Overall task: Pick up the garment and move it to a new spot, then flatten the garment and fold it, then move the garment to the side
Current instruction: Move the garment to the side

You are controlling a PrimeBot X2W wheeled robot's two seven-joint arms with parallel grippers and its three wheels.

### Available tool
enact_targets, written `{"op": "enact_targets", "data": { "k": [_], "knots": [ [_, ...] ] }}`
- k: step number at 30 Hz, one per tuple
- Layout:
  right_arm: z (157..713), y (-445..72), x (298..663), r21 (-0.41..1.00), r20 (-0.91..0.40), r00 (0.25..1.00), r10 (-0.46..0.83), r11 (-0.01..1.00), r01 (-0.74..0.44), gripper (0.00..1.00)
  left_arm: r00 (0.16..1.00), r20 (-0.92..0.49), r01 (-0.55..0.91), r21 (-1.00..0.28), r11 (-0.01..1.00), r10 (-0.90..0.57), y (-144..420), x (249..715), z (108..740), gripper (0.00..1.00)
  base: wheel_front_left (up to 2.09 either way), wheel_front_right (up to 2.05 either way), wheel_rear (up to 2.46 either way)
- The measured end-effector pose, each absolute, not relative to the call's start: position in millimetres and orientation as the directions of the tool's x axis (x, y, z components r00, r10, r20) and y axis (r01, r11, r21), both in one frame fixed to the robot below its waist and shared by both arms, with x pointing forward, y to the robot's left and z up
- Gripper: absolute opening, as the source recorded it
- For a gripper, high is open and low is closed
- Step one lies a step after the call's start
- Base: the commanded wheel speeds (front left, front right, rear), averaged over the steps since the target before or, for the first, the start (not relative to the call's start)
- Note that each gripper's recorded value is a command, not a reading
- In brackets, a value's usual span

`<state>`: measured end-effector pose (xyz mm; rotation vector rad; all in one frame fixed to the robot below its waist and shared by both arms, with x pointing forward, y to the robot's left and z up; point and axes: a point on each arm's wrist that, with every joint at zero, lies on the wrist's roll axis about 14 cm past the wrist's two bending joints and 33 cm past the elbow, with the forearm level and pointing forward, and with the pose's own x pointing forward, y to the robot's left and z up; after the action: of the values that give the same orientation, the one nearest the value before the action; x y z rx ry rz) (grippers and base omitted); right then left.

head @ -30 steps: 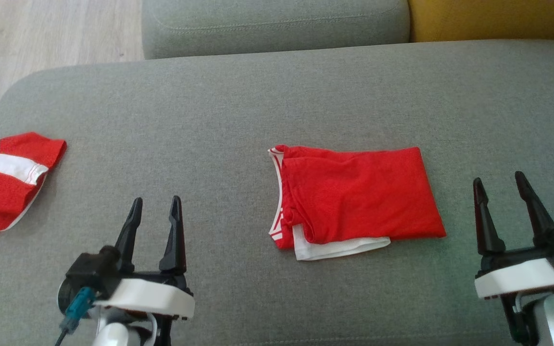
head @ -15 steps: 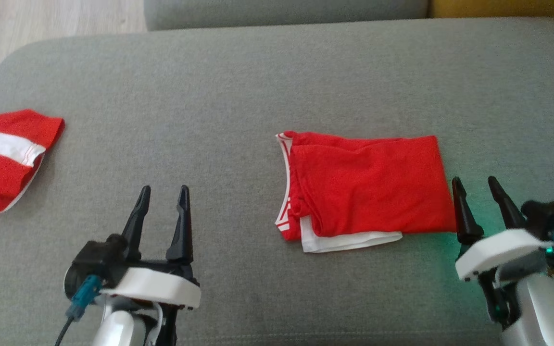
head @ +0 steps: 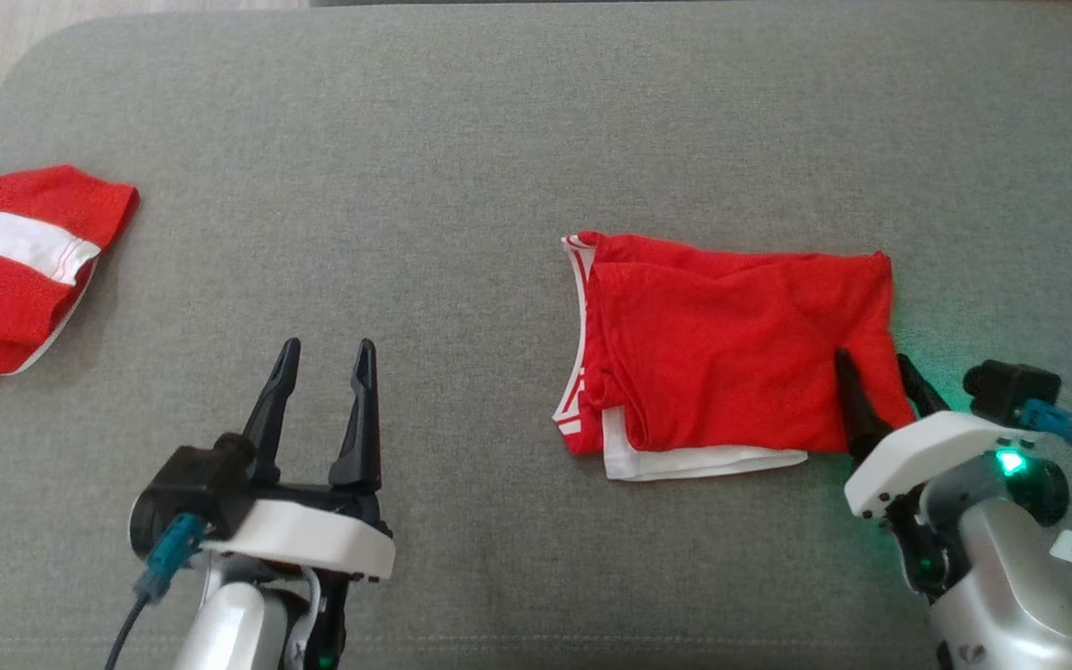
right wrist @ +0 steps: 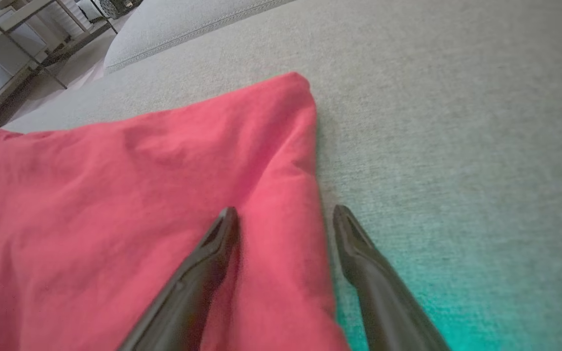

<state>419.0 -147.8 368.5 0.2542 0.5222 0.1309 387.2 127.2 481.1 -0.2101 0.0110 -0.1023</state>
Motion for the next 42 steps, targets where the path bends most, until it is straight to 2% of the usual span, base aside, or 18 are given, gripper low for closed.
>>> {"op": "enact_targets", "data": {
  "k": [1,2,8,12,15,21,26,28,37,38,39,40,42],
  "knots": [
    [366.9,-145.7,418.5,0.281,-0.481,0.855,0.194,0.958,-0.059,0.45,0.995,-0.002,0.101,-0.209,0.973,-0.103,127.0,387.5,480.6,1.0,0.0,0.0,0.0],
    [367.0,-145.4,419.6,0.27,-0.48,0.855,0.197,0.96,-0.069,0.0,0.994,-0.003,0.102,-0.209,0.973,-0.105,126.5,387.7,480.1,1.0,0.0,0.0,0.0],
    [393.2,-162.7,438.4,0.078,-0.374,0.907,0.196,0.981,-0.18,0.0,0.992,-0.001,0.126,-0.206,0.97,-0.129,118.5,391.0,479.7,1.0,0.0,0.0,0.0],
    [427.1,-180.8,460.5,-0.073,-0.291,0.934,0.207,0.969,-0.237,0.0,0.987,0.001,0.154,-0.212,0.965,-0.158,108.8,397.0,479.0,1.0,0.0,0.0,0.0],
    [448.9,-208.9,478.1,-0.202,-0.278,0.94,0.197,0.945,-0.258,0.0,0.98,0.019,0.2,-0.22,0.955,-0.2,95.4,410.8,481.3,1.0,0.0,0.0,0.0],
    [460.3,-278.3,488.2,-0.3,-0.315,0.946,0.078,0.937,-0.177,0.0,0.972,0.029,0.233,-0.222,0.947,-0.232,84.5,429.3,479.0,1.0,0.0,0.0,0.0],
    [468.4,-346.8,491.0,-0.326,-0.324,0.943,-0.082,0.945,-0.03,0.0,0.967,0.017,0.25,-0.226,0.941,-0.253,78.1,441.5,469.0,1.0,0.0,0.0,0.0],
    [471.4,-376.4,489.6,-0.316,-0.32,0.932,-0.171,0.946,0.066,0.0,0.966,0.009,0.253,-0.23,0.94,-0.258,76.4,444.4,464.9,1.0,0.0,0.0,0.0],
    [461.5,-395.6,487.6,-0.339,-0.347,0.898,-0.27,0.929,0.149,0.0,0.966,0.005,0.251,-0.226,0.941,-0.257,78.7,443.8,463.6,1.0,0.0,0.0,0.0],
    [461.0,-395.8,487.1,-0.331,-0.343,0.898,-0.275,0.93,0.158,0.24,0.967,0.008,0.249,-0.224,0.942,-0.254,79.8,443.6,464.8,1.0,0.0,0.0,0.0],
    [460.2,-393.5,487.5,-0.32,-0.34,0.9,-0.273,0.933,0.163,0.75,0.968,0.009,0.245,-0.223,0.944,-0.249,81.4,443.4,465.7,1.0,0.0,0.0,0.0],
    [459.5,-392.2,487.3,-0.302,-0.337,0.9,-0.276,0.937,0.174,1.0,0.969,0.012,0.242,-0.221,0.945,-0.245,82.8,443.2,466.8,1.0,0.0,0.0,0.0],
    [458.3,-387.6,487.6,-0.298,-0.338,0.902,-0.27,0.939,0.17,1.0,0.972,0.013,0.23,-0.218,0.948,-0.233,87.2,442.8,468.0,1.0,0.0,0.0,0.0]
  ]
}}
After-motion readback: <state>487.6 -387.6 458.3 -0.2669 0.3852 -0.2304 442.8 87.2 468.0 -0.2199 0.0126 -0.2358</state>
